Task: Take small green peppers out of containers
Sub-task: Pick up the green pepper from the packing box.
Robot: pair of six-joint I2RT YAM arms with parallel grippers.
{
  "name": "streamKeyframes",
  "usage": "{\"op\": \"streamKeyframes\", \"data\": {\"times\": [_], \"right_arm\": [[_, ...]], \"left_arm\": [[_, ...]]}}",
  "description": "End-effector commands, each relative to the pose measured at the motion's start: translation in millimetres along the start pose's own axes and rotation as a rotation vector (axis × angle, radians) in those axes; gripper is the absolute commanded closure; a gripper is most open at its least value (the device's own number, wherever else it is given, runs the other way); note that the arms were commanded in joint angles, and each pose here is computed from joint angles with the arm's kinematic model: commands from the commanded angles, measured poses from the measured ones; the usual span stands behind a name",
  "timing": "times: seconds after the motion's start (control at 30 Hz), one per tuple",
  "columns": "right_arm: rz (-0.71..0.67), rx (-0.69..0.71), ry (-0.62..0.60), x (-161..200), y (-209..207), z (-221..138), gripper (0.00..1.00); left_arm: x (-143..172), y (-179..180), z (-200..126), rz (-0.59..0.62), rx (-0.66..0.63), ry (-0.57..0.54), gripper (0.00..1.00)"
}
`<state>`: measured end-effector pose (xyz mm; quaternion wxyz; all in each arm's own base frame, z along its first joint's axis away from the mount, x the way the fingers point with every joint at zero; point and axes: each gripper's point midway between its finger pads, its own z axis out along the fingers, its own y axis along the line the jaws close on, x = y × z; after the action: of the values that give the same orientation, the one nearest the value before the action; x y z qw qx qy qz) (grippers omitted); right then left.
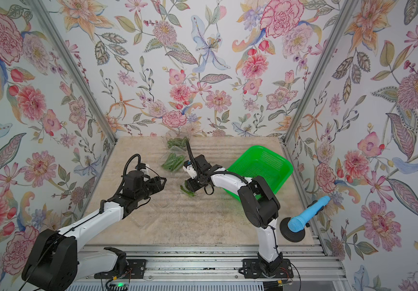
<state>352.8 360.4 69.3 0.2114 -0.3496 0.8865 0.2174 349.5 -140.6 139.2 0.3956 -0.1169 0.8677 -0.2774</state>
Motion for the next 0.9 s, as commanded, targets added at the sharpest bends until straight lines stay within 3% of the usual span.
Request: {"op": "streamKeyframes", "data": {"times": [0.0,0.47,0.87], "right_arm": [[-0.030,-0.002,0.036,0.9,5.5,7.3,0.56],[-0.039,0.094,0.135,23.0,-14.5,43.4,0.60],[-0.038,0.123,0.091,11.2,-17.3,22.1,0.88]], "left_arm": [[-3.8,5.0,-6.7,-0.013,-0.002,-0.015,0.52],[-6.1,4.5,-10.0,-0.014,0.013,-0.025,0.52],[-7.3,5.4,-10.7,-0.018,0.015,-0.032,0.51]]}}
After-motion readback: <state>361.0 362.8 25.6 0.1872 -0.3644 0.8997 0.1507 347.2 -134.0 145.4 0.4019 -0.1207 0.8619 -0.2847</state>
